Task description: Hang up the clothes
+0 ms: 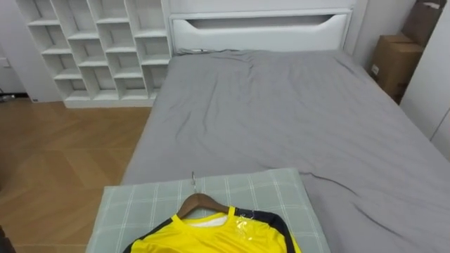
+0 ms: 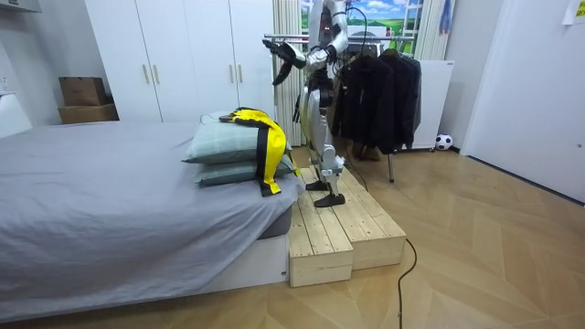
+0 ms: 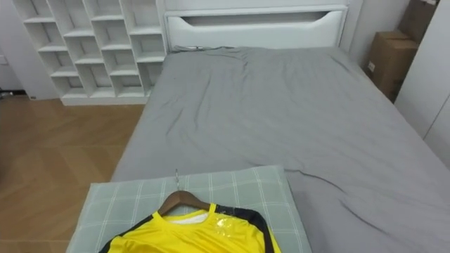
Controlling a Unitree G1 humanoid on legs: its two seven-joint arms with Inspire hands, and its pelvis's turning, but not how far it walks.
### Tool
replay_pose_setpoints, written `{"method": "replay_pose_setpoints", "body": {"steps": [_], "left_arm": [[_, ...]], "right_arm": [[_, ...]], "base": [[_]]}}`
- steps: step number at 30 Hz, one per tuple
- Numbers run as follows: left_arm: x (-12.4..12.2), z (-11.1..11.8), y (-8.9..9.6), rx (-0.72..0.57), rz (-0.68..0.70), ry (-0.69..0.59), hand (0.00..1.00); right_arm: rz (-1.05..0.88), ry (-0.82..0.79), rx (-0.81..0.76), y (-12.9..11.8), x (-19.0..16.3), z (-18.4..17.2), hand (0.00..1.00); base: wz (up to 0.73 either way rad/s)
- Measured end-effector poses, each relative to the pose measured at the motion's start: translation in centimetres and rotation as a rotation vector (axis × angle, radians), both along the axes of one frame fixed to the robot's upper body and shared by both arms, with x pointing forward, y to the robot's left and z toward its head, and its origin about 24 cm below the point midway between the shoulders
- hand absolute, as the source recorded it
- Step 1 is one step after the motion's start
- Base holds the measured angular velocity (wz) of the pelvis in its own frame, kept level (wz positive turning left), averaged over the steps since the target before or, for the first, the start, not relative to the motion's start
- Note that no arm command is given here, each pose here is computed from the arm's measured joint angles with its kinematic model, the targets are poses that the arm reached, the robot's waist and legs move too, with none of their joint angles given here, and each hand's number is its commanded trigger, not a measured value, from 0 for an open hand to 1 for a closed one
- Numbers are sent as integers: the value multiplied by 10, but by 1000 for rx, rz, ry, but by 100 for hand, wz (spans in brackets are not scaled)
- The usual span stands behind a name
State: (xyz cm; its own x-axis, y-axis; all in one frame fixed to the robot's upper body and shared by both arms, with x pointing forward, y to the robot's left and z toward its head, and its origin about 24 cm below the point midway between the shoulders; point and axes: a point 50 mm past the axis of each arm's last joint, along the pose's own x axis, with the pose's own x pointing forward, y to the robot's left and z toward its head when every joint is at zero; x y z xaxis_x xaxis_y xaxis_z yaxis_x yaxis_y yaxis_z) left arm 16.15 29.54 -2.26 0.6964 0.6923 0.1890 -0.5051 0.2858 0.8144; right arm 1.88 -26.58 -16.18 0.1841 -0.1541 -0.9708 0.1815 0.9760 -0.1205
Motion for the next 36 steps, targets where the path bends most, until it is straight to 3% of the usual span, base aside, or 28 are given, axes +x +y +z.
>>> {"method": "replay_pose_setpoints", "body": {"steps": [8,19,36], "left_arm": [[14,25,-3,125,-97,-64,0],[26,16,-37,234,-328,50,0],[42,19,-53,294,-431,73,0]], "right_arm": [[38,16,-28,-10,-1,3,0],[260,132,-40,-8,-3,1,0],[433,205,-3,4,-8,-2,0]], "base": [[-9],[-2],[-11]]}}
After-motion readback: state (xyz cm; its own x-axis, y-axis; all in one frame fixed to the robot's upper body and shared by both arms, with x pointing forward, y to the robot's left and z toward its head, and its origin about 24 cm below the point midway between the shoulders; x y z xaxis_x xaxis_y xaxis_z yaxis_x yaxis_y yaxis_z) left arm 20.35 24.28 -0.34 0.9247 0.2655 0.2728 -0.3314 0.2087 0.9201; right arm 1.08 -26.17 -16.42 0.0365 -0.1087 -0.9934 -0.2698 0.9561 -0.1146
